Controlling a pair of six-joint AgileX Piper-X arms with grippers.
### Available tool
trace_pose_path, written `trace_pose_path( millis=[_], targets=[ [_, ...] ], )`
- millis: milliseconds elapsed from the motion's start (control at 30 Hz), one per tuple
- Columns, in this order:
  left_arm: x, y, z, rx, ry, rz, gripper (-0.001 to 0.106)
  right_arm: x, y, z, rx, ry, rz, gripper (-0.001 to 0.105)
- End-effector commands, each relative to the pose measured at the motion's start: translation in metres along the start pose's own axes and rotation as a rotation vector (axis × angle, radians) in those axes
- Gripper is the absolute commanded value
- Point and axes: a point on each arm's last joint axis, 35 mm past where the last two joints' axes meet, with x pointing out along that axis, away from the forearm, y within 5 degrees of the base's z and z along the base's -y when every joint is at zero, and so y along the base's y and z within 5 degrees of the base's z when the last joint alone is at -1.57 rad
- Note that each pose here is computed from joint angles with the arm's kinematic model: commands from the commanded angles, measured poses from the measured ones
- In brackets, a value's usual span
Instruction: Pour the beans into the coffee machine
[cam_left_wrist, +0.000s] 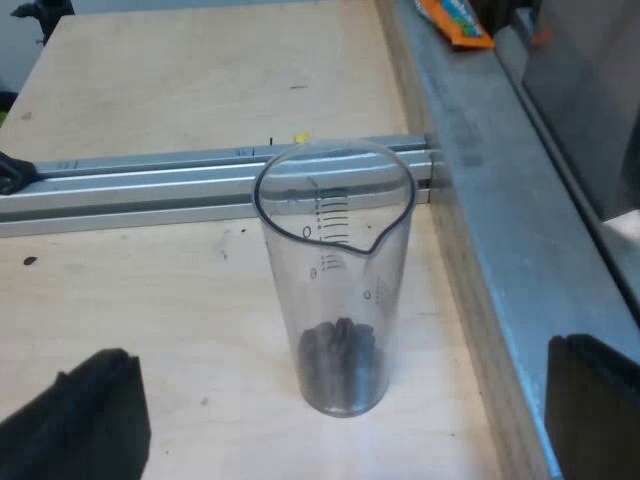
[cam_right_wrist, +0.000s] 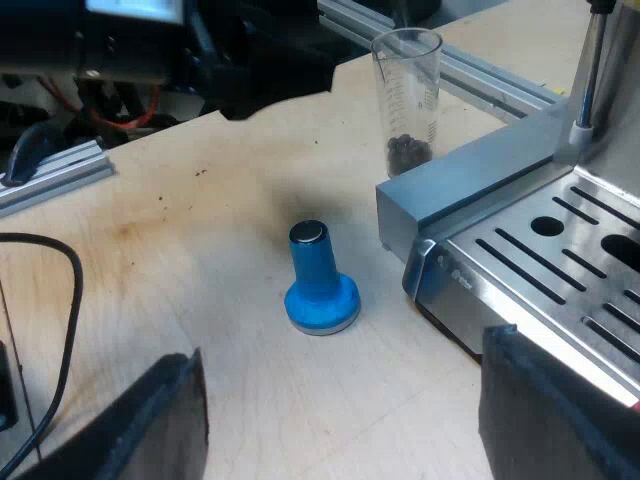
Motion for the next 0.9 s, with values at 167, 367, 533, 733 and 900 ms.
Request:
trace_pose_path(
  millis=[167, 367, 533, 733, 900],
  targets=[
    [0.015, 0.004, -0.007, -0.016, 0.036, -0.005, 0.085, 0.000, -0.001, 0.003, -0.010, -0.020, -0.004, 0.059],
    [0.023, 0.006, -0.007, -0.009, 0.008, -0.008, 0.087, 0.000, -0.001, 0.003, -0.010, -0.020, -0.006, 0.059],
    [0.031, 0.007, -0.005, 0.007, -0.043, -0.040, 0.087, 0.000, -0.001, 0.003, -0.010, -0.020, -0.006, 0.059],
    [0.045, 0.011, -0.013, 0.004, -0.030, -0.061, 0.087, 0.000, -0.001, 0.003, -0.010, -0.020, -0.006, 0.059],
    [0.055, 0.014, -0.020, 0.004, -0.029, -0.072, 0.087, 0.000, -0.001, 0.003, -0.010, -0.020, -0.006, 0.059]
  ],
)
